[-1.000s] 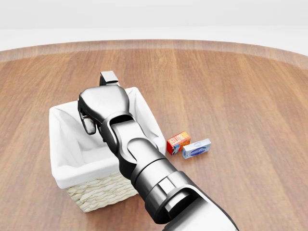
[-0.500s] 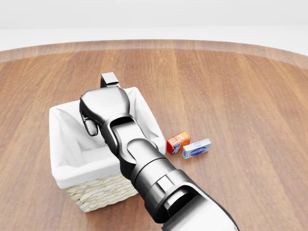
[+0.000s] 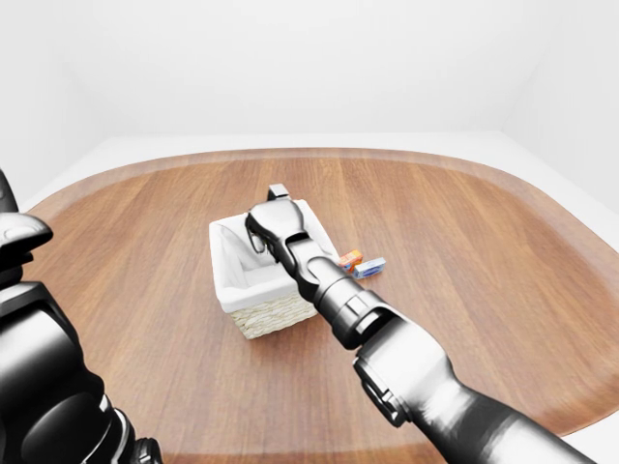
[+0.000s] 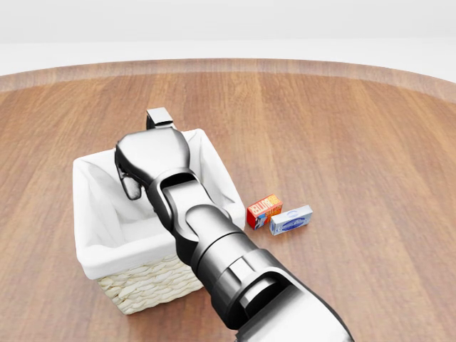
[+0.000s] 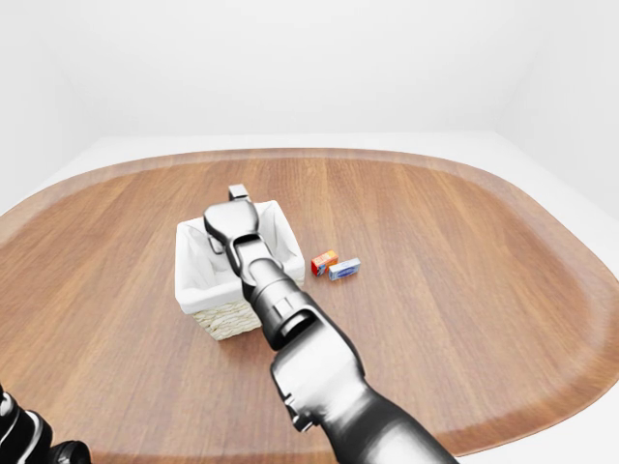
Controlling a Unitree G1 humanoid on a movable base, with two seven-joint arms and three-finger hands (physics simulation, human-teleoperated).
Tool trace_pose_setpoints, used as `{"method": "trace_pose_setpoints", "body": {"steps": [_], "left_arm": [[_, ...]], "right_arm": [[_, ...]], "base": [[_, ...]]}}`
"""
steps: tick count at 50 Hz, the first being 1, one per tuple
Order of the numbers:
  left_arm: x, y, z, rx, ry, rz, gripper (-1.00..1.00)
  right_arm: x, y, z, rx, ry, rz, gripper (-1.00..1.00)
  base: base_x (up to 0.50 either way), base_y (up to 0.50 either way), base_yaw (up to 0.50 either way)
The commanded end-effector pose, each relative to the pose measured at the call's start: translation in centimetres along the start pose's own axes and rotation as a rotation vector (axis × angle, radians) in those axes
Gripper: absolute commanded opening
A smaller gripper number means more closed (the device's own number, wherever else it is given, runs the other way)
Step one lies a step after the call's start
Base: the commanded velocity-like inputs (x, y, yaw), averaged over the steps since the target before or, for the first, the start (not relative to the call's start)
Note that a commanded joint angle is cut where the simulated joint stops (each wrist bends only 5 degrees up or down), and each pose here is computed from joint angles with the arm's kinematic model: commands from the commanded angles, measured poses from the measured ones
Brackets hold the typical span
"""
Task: Pick up the alphabet soup and put it in the basket.
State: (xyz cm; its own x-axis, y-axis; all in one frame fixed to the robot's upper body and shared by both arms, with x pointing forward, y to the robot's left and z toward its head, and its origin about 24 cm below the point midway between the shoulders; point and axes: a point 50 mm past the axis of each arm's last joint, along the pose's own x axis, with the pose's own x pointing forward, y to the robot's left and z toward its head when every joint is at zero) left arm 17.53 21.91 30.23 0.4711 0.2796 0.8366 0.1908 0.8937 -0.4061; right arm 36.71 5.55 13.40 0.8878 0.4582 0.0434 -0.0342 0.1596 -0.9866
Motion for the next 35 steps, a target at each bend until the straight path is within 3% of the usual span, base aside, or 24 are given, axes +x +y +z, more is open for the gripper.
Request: {"method": "trace_pose_setpoints", "body": {"steps": [1,35], "left_arm": [[0.03,0.04,0.00,-0.006,0.003,0.005,1.00],[0.11,0.12,0.05,-0.016,0.009,0.015,1.00]], "right_arm": [[0.06,-0.32,0.17,-0.013,0.006,-0.028,1.00],[0.07,-0.60,-0.21,-0.009,0.019,-0.057,1.00]], "base": [[0.00,0.00,0.00],[0.00,0.00,0.00]]}}
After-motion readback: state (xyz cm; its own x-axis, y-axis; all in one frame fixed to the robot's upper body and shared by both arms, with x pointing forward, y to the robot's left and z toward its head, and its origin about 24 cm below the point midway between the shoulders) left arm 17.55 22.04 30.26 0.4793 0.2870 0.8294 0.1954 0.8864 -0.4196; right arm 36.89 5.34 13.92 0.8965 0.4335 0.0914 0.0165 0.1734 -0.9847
